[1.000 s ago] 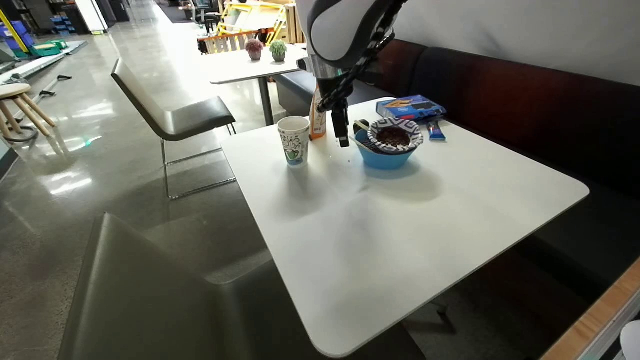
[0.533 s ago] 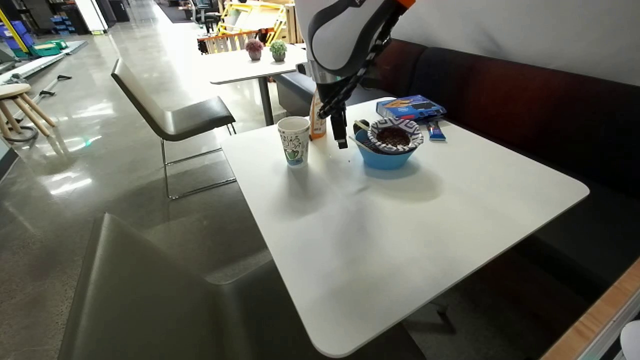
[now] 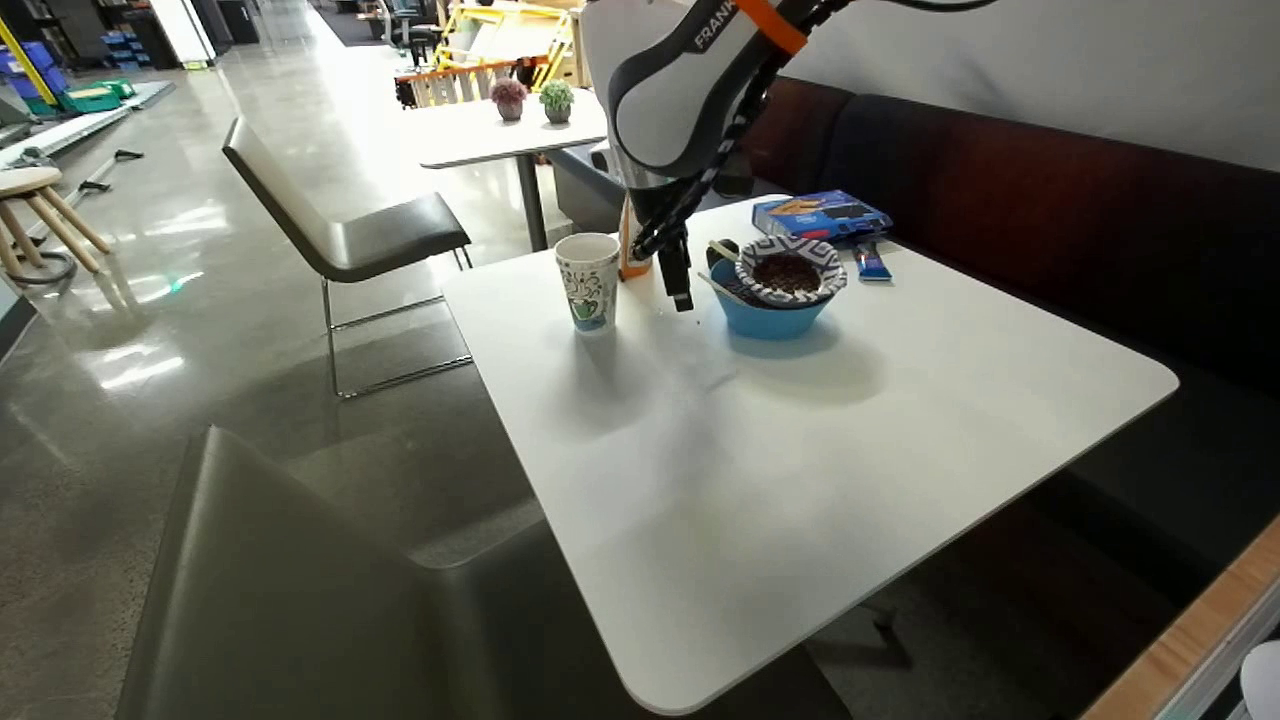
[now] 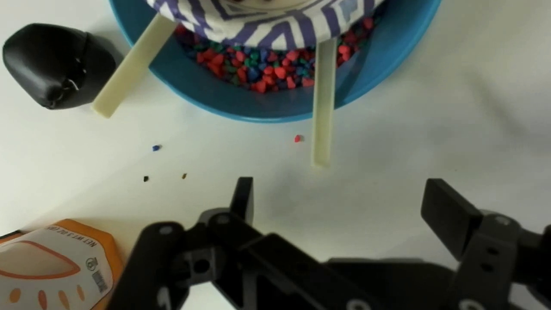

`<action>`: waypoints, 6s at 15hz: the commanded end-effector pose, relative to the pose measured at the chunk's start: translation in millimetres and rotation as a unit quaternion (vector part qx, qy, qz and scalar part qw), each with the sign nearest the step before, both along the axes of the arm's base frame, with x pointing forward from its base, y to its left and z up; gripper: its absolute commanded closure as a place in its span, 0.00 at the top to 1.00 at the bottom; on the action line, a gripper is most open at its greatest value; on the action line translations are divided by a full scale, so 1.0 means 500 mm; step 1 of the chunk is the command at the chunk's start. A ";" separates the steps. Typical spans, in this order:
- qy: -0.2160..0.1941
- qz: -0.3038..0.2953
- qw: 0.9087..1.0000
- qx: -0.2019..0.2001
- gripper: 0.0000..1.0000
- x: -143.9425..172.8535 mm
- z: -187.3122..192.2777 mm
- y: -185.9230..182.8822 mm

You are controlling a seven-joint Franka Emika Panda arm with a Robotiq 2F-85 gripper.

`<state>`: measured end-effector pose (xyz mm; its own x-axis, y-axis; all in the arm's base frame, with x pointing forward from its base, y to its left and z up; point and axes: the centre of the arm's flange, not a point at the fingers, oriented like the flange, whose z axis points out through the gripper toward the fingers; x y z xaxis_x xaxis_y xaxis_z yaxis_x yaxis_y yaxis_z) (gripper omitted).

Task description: Pick up some of the crumbs on the table and put them inside the blue bowl

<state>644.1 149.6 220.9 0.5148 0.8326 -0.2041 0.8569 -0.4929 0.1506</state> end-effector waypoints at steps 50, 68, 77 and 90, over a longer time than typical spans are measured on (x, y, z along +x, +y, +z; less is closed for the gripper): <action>0.118 0.122 0.979 -0.114 0.00 0.035 -0.146 0.010; -0.141 0.030 0.990 0.005 0.00 0.005 0.109 -0.007; -0.213 0.077 0.971 0.075 0.00 -0.018 0.175 0.038; -0.045 -0.075 0.995 -0.038 0.00 -0.093 0.154 -0.041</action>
